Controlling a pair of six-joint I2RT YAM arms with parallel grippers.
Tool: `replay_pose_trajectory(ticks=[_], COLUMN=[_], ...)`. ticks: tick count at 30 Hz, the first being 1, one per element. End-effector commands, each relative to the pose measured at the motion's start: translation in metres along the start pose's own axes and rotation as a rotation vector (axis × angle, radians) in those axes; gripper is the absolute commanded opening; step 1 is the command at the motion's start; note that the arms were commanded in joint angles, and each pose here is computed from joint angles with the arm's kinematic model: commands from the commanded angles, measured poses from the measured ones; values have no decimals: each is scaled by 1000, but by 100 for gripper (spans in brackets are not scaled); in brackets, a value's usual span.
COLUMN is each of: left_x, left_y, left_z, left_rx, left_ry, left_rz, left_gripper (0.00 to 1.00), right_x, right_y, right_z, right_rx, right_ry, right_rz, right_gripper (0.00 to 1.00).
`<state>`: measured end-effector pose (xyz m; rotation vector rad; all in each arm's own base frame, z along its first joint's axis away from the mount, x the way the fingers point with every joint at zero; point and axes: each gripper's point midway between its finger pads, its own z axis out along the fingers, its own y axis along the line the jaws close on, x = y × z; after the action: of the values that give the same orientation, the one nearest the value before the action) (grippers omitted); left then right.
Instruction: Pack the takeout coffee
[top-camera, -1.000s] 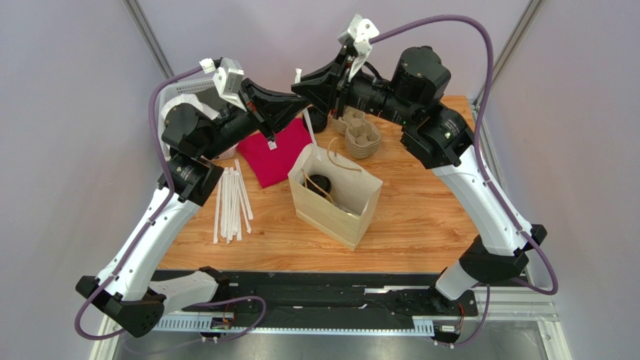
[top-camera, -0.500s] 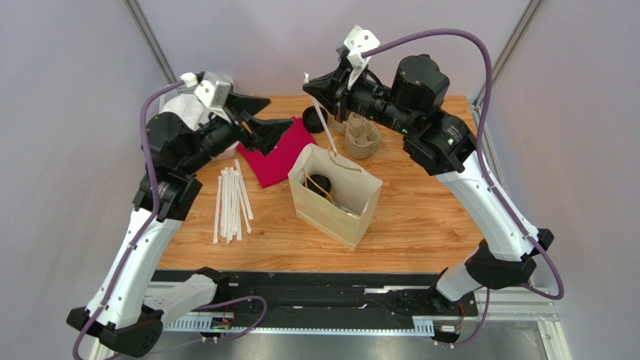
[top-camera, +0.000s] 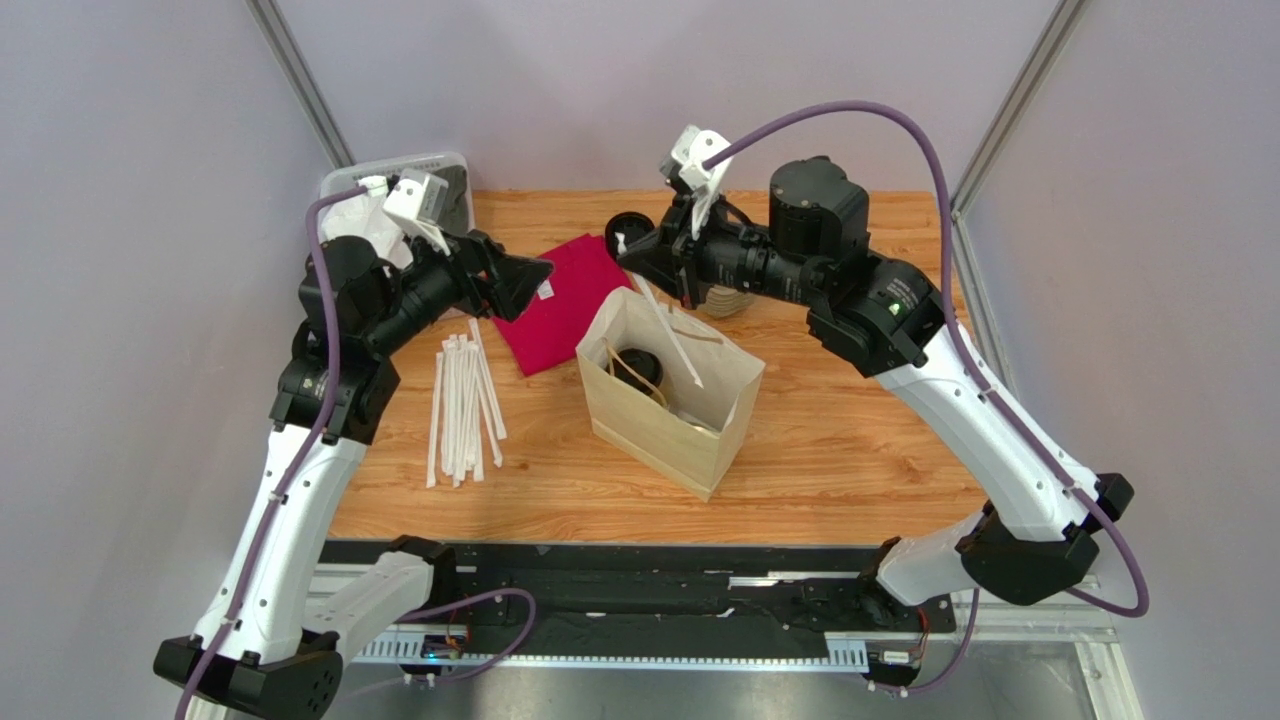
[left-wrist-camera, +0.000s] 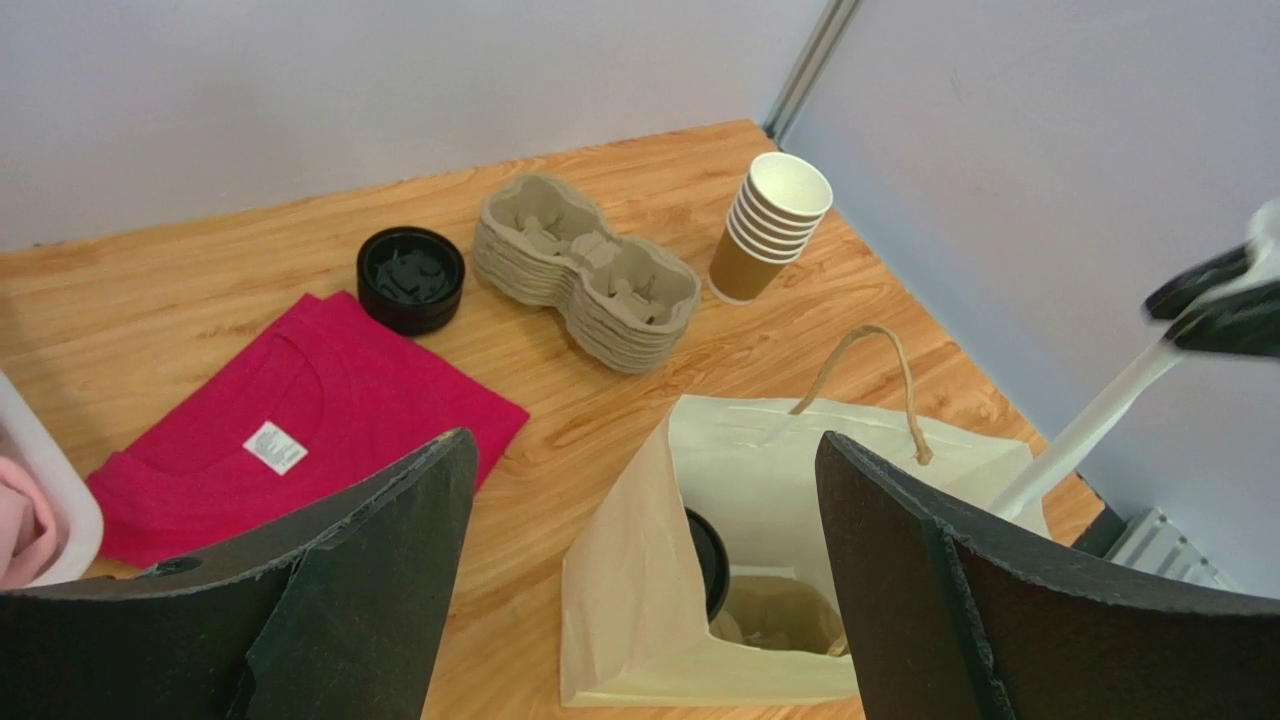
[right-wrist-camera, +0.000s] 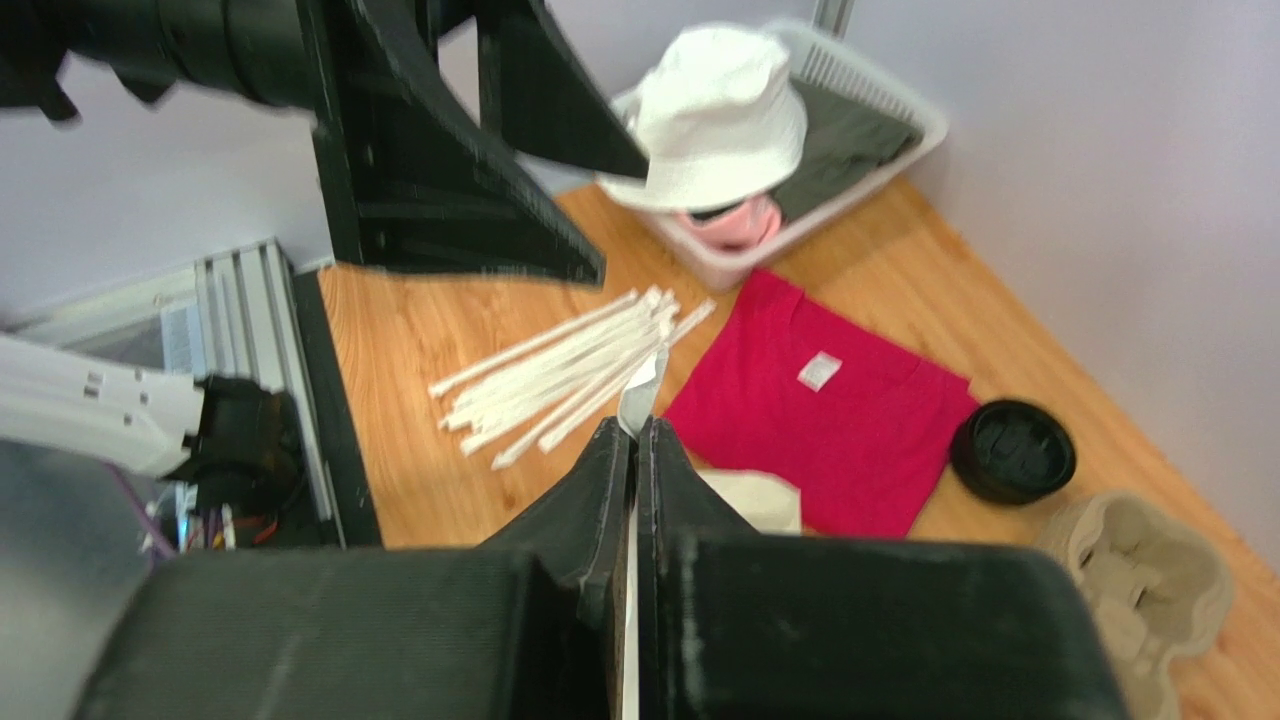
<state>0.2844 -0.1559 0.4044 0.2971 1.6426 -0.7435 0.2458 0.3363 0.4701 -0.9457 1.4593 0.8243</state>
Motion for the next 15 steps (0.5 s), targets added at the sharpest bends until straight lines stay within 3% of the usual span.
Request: replay_pose_trajectory(ticks=[1, 3, 4, 7, 15], left_x=[-10, -5, -3, 7, 38], left_y=[-1, 3, 5, 12, 31], left_z=[-13, -14, -14, -14, -11], left_rx=[-27, -49, -60, -86, -170], left_ry=[-41, -17, -10, 37, 248], left_rz=[3, 4, 6, -7, -76], left_gripper=[91, 92, 92, 93, 97], right_x=[26, 36, 40, 50, 22], right_y=[14, 14, 14, 15, 5], right_z=[-16, -17, -20, -22, -33], right_rx=[-47, -53, -54, -53, 13], right_ry=[57, 79, 88, 111, 53], right_rz=[-11, -35, -41, -39, -87], right_gripper=[0, 11, 25, 50, 75])
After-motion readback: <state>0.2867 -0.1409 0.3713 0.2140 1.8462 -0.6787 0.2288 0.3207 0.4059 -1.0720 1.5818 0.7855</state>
